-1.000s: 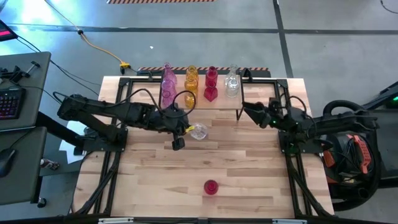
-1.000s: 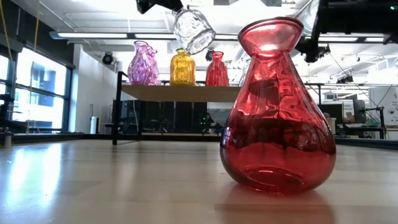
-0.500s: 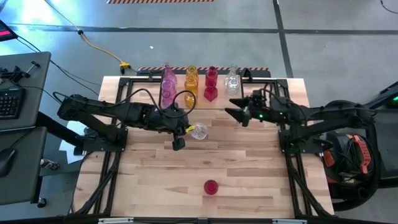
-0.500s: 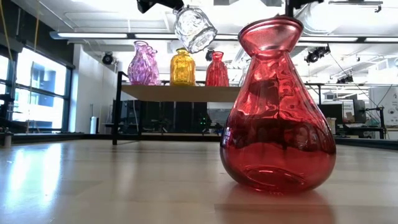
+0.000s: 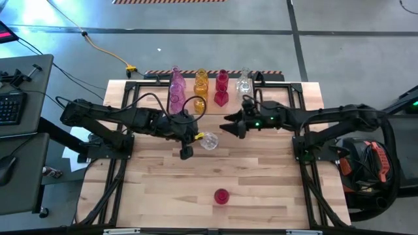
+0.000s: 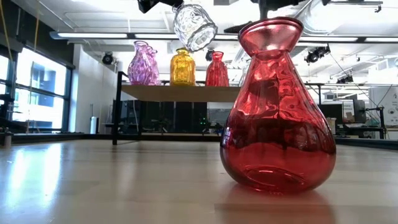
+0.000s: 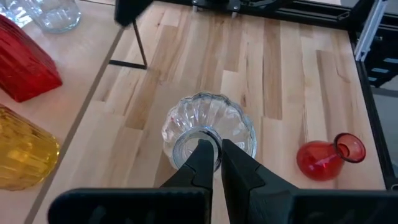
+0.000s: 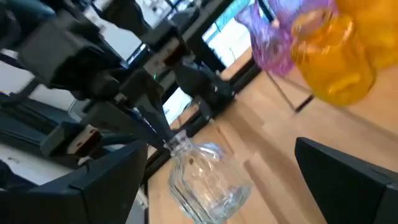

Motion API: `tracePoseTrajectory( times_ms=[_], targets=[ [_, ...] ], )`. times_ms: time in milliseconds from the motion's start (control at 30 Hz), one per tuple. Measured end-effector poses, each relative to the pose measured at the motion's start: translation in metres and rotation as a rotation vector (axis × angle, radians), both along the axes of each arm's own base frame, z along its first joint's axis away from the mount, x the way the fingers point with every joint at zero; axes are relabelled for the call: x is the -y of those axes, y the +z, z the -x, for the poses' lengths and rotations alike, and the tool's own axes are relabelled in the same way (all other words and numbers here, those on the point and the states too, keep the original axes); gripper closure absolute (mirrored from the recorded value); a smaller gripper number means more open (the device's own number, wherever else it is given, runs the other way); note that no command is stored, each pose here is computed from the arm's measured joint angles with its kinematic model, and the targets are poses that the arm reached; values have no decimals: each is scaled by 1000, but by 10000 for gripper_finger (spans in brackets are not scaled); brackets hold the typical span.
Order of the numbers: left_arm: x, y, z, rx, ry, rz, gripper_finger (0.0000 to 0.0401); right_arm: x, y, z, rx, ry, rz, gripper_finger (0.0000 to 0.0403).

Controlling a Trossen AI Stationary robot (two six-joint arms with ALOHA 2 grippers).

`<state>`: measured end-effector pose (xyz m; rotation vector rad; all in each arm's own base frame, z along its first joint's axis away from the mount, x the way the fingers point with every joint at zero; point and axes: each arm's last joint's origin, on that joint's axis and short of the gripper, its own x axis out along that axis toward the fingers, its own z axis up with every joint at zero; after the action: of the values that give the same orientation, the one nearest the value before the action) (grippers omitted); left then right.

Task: Sort vases onto shelf
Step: Put the transparent vase on the shelf and align it with the other transparent vases

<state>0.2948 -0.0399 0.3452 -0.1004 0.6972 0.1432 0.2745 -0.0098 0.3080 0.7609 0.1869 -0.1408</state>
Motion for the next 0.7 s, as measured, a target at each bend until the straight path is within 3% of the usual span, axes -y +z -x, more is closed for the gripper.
tracePoseTrajectory(
  times_ms=[167, 300, 700],
  targets=[
    [1, 0, 0, -4, -24, 12, 398, -1, -9, -9, -26, 11, -140, 13],
    [1, 0, 0, -5, -29, 8, 398, -2, -7, -10, -10, 36, -182, 13],
    [2, 0, 0, -9, -59, 22, 398, -13, -10, -10, -41, 104, -60, 13]
  ],
)
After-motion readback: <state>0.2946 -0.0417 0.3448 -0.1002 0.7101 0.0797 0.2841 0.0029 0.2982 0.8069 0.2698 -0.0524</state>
